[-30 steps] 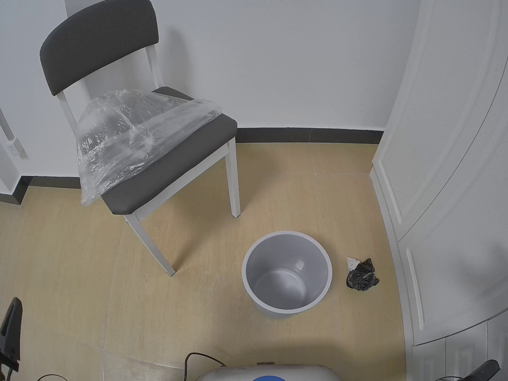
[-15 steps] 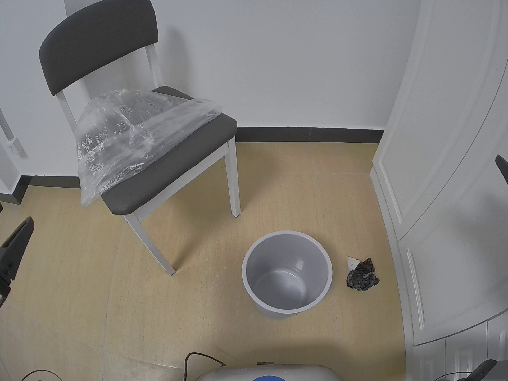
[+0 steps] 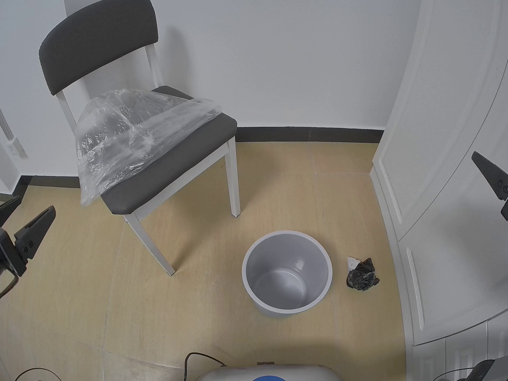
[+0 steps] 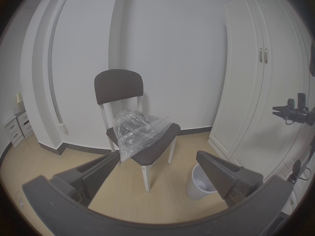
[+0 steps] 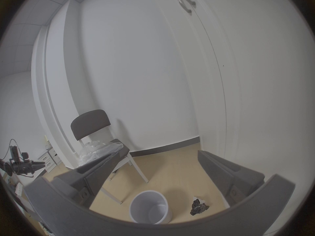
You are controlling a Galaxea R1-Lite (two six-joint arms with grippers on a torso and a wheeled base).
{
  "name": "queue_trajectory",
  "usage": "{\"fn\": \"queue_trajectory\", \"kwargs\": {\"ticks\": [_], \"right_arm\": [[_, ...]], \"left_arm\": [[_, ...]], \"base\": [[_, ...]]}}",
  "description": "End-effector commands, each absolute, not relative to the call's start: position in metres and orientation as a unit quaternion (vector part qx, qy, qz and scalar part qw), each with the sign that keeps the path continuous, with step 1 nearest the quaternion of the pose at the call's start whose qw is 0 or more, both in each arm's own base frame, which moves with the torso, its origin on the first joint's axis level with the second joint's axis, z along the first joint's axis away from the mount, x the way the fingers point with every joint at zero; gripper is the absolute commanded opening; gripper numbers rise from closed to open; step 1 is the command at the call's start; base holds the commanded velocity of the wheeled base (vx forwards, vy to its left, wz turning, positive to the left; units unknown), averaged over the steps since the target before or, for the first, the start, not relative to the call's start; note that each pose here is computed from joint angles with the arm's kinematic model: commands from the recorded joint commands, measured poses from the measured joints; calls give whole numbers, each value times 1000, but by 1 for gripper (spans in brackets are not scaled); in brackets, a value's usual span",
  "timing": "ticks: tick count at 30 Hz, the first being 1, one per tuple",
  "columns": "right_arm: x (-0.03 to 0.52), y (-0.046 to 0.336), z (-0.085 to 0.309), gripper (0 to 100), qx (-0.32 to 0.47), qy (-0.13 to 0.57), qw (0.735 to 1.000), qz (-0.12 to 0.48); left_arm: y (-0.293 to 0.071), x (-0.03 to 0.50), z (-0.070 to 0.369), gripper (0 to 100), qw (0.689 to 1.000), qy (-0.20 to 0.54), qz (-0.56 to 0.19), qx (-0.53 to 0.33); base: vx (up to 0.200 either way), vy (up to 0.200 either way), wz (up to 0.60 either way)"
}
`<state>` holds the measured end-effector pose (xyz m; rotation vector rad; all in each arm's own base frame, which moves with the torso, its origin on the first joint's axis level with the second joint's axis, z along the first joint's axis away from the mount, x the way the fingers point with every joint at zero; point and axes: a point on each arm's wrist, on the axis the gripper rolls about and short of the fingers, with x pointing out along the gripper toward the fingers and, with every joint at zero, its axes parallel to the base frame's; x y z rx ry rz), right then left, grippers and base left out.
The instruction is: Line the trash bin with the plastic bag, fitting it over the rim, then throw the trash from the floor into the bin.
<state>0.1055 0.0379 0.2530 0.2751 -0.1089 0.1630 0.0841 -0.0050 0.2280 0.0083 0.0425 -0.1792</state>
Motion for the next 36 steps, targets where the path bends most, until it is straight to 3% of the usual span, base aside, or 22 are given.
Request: {"fn": "queue_trajectory", "kwargs": {"ticks": [1, 7, 36], "right_arm": [[114, 48, 255, 100, 135, -44, 985, 99], [144, 67, 262, 100, 152, -62, 985, 54], [145, 73, 246, 100, 162, -51, 983, 66]], "left_arm": [[-5, 97, 231, 100, 995, 35, -90, 4], [-5, 106, 243, 100, 997, 28, -76, 3], [-27, 135, 242, 100, 995, 41, -89, 10]], "base": [[0, 0, 0], [0, 0, 0], [0, 0, 0]]}}
